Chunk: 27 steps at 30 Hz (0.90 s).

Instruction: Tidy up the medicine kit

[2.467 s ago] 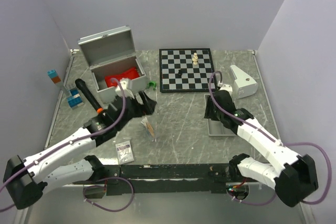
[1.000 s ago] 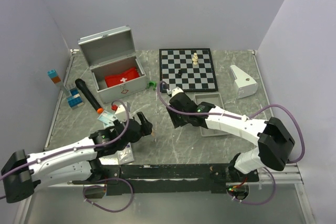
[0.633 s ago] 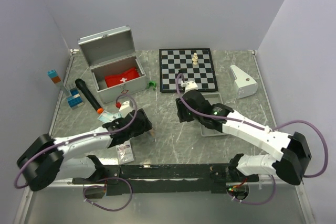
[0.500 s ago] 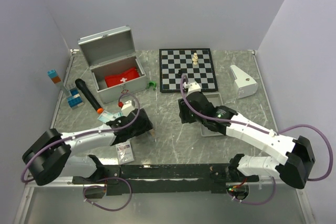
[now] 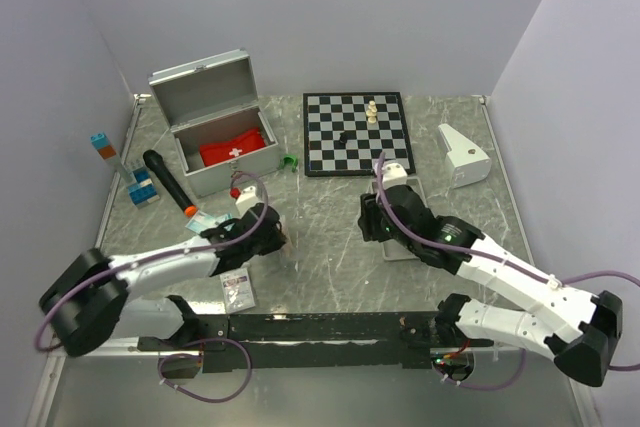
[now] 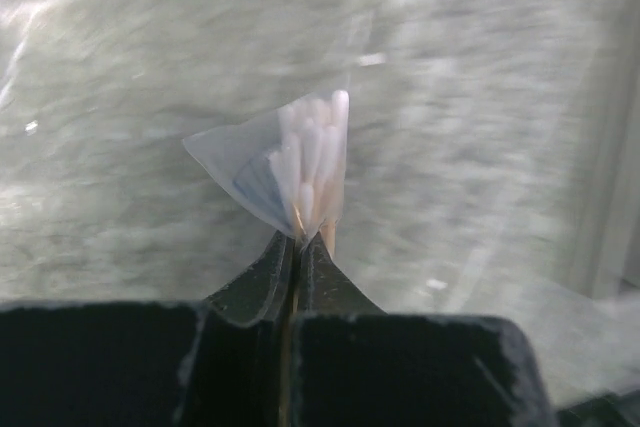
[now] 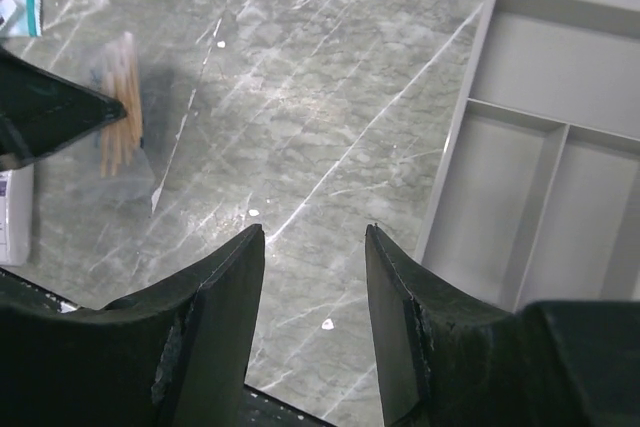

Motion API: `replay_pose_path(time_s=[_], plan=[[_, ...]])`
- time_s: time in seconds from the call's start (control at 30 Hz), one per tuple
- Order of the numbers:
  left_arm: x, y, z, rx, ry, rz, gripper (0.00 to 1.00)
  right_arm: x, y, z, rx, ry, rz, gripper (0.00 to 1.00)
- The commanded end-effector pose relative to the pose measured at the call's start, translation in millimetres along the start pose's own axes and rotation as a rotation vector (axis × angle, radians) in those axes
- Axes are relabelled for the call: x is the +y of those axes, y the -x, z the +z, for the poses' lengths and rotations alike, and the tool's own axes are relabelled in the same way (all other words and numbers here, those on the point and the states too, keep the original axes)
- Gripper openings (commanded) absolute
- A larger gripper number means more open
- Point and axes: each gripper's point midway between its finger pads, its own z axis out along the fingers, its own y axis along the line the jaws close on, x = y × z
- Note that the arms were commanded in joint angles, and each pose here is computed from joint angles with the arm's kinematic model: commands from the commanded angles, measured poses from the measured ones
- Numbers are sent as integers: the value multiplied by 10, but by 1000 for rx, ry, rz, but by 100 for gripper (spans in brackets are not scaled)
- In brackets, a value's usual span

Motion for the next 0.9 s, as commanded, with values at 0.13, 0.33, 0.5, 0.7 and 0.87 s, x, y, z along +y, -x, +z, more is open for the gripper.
replay_pose_path(time_s=[0.13,0.33,0.5,0.7,0.87], plan=[[-1386,465,-585,-115,-492,33,5,-227,264,-345,-127,-66,64,52],[-2389,122,-289,15,-671,203,3,-357,260,-477,-160,-96,87,52],[-2849,-207,37,146,-750,240,3,-440,213,-569,-165,-114,103,52],[-2933,-532,456,193,-670,268,2,-512,208,-638,-184,-128,102,52],[-2804,-608,693,199,-571,236,5,-541,190,-630,-185,-139,86,53]])
